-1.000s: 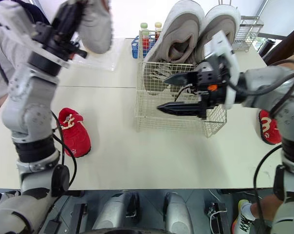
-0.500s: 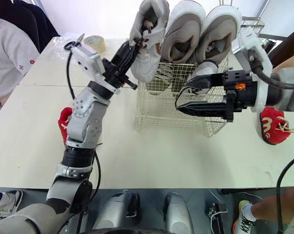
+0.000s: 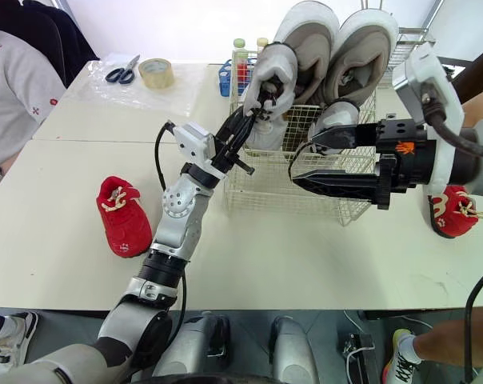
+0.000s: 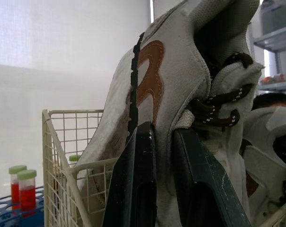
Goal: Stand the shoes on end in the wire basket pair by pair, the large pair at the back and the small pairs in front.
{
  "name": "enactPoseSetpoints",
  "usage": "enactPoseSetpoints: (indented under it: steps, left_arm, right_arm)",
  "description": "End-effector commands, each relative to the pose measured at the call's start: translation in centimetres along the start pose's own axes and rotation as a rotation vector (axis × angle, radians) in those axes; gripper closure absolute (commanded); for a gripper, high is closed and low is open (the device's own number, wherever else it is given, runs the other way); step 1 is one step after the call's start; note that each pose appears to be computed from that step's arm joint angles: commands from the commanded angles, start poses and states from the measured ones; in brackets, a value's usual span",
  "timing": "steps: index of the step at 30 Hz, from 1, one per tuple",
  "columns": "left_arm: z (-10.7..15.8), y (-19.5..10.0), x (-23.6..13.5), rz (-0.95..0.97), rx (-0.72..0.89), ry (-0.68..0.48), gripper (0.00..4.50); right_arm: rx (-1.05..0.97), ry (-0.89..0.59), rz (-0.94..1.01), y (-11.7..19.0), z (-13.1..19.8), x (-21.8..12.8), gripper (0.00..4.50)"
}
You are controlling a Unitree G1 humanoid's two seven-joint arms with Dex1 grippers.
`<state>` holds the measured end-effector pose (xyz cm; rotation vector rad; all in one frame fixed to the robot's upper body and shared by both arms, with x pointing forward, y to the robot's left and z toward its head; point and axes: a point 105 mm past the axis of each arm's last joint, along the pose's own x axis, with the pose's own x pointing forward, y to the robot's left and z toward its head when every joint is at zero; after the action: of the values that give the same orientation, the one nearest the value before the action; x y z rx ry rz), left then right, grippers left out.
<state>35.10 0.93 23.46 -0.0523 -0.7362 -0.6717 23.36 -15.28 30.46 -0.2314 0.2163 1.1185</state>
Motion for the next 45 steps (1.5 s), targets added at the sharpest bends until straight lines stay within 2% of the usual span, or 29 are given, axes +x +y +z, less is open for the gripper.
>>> enactPoseSetpoints:
  steps: [1,4,5,8,11,21,25,27,29,30,32,36,37,38,42,45]
  left_arm:
    - [-1.3,-0.6,-0.8,0.014,-0.045,0.058,3.98]
    - [-1.3,-0.9,-1.5,0.015,-0.077,0.083,3.98]
    - [-1.2,-1.0,-1.8,0.015,-0.088,0.095,3.74]
    - [-0.8,-0.8,-2.7,0.031,-0.128,0.120,2.65]
    - [-0.4,-0.8,-3.8,0.032,-0.162,0.152,1.15]
    - [1.9,-1.5,-6.8,-0.045,-0.226,0.247,1.15]
    - [4.4,0.0,-6.5,-0.007,-0.212,0.230,1.15]
    - [6.1,0.5,-6.6,-0.075,-0.191,0.228,1.15]
    - [7.2,1.3,-6.8,-0.146,-0.146,0.258,0.57]
    - [7.8,2.8,-6.8,-0.162,-0.112,0.274,0.12]
    - [9.0,4.8,-7.0,-0.184,-0.105,0.290,0.05]
    - [10.8,6.5,-7.4,-0.210,-0.314,0.288,0.05]
    - [10.6,6.0,-8.1,-0.257,-0.416,0.339,0.05]
    - [10.5,5.1,-8.7,-0.320,-0.488,0.381,0.05]
    - [8.7,1.2,-10.2,-0.483,-0.582,0.487,0.05]
    - [7.6,-2.4,-11.0,-0.603,-0.603,0.525,0.05]
  right_arm:
    - [-0.042,-0.042,-0.003,0.3,0.8,-0.2,0.00]
    - [-0.042,-0.050,-0.001,0.2,0.7,-0.1,0.00]
    - [-0.042,-0.051,0.000,0.2,0.6,0.0,0.00]
    - [-0.039,-0.062,0.007,0.1,0.4,0.2,0.00]
    - [-0.038,-0.069,0.011,0.0,0.3,0.4,0.00]
    - [-0.014,-0.081,0.047,-0.4,-0.3,1.0,0.00]
    - [0.021,-0.084,0.079,-0.1,-0.8,1.1,0.00]
    - [0.049,-0.098,0.079,-0.2,-0.9,0.9,0.00]
    - [0.069,-0.133,0.076,-0.5,-0.4,0.2,0.00]
    - [0.070,-0.165,0.052,-1.0,0.3,-0.5,0.00]
    - [0.070,-0.229,0.003,-1.8,1.8,-2.0,0.00]
    - [0.171,-0.387,-0.208,-4.5,3.0,-7.9,0.00]
    - [0.196,-0.424,-0.272,-5.0,2.8,-9.4,0.00]
    - [0.206,-0.459,-0.348,-5.7,2.7,-10.6,0.00]
    - [0.148,-0.584,-0.839,-9.9,1.4,-14.5,0.00]
    - [0.121,-0.495,-1.139,-10.5,-2.7,-15.9,0.00]
